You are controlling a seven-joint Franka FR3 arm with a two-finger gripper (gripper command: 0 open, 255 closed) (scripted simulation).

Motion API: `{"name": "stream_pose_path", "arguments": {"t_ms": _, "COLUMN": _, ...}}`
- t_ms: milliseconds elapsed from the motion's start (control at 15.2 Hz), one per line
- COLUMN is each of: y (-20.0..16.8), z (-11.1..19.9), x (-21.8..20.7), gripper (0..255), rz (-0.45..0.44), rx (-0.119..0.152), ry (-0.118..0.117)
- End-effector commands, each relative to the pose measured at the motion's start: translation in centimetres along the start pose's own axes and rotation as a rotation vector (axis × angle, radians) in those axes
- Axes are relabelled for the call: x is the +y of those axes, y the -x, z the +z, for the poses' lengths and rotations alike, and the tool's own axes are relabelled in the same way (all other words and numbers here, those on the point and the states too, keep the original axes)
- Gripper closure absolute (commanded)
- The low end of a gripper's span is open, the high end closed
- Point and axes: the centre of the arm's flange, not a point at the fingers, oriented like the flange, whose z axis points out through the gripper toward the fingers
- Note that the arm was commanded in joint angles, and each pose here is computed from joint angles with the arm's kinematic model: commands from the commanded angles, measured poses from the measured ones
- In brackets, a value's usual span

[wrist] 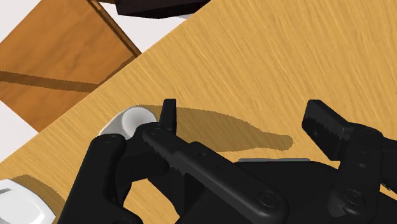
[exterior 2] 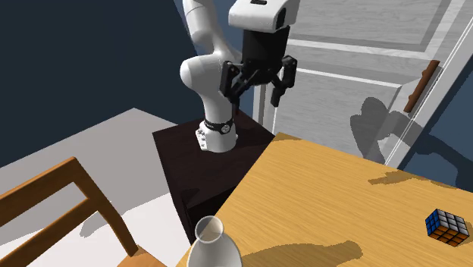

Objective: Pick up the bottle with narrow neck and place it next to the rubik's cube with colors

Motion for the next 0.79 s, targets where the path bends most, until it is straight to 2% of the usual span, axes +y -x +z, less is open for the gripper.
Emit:
{"name": "stream_pose_path", "arguments": {"t_ms": 0, "y": -2.1, "z": 0.8, "x": 1.9, "gripper": 0, "rz": -0.005, "rx": -0.006, "ry": -0.002}}
{"name": "stream_pose_path", "arguments": {"t_ms": 726, "y": -13.1, "z": 5.1, "x": 11.1, "gripper": 0, "rz": -0.032, "rx": -0.042, "ry": -0.016}}
